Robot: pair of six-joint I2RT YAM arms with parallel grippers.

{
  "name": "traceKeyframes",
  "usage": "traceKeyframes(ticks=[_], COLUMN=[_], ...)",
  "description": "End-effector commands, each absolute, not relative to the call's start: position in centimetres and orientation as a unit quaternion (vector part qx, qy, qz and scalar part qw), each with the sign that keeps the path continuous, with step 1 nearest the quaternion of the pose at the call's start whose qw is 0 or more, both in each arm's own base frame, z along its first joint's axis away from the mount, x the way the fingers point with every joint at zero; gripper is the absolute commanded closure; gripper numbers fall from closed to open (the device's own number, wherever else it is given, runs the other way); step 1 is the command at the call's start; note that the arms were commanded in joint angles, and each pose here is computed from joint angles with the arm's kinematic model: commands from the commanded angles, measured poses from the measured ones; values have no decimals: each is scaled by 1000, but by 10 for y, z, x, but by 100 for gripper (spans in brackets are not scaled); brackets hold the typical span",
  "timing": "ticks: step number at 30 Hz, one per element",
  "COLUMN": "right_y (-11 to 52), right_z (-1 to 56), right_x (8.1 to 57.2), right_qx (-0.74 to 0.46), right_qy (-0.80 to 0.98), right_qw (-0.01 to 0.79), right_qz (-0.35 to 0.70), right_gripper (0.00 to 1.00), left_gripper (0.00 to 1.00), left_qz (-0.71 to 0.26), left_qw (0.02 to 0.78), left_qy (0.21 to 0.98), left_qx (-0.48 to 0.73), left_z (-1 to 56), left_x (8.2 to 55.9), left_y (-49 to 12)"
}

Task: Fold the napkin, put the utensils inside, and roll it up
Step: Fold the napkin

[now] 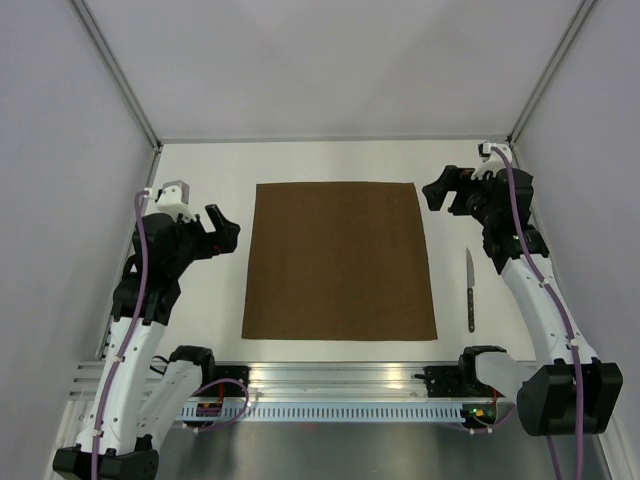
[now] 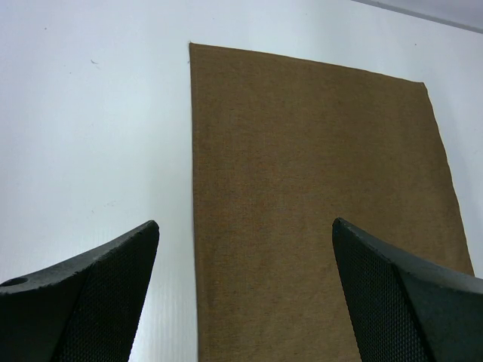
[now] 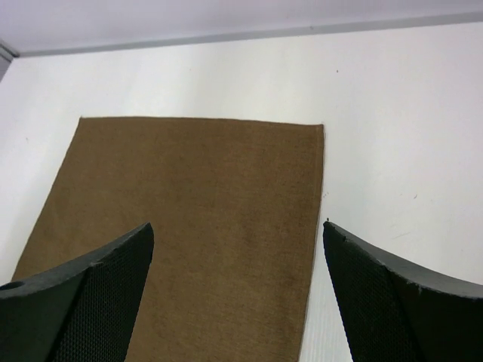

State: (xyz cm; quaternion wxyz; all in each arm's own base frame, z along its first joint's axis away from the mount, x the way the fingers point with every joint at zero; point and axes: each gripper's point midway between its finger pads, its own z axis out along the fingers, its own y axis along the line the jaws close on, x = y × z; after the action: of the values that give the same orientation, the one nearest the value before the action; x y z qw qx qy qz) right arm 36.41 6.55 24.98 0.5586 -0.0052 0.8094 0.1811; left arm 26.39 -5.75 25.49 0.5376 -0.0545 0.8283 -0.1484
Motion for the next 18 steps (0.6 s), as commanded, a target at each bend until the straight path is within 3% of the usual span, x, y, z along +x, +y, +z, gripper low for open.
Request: traceKeyframes(ticks=[1, 15, 18], right_y=[62, 68, 101], right_z=[288, 284, 287], right_x=[362, 357, 348], right_qx=[33, -47, -111], right_qy=[784, 781, 770], right_qw=[590, 598, 587], right_qz=[191, 172, 225], right_gripper=[2, 2, 2], left_gripper=[0, 0, 0], left_qz=[-152, -155, -157], left_qw=[546, 543, 543], left_qy=[822, 824, 823], left_qx=[-56, -53, -54], left_z=[262, 260, 261], left_x=[262, 262, 265], left_y=[-57, -59, -59])
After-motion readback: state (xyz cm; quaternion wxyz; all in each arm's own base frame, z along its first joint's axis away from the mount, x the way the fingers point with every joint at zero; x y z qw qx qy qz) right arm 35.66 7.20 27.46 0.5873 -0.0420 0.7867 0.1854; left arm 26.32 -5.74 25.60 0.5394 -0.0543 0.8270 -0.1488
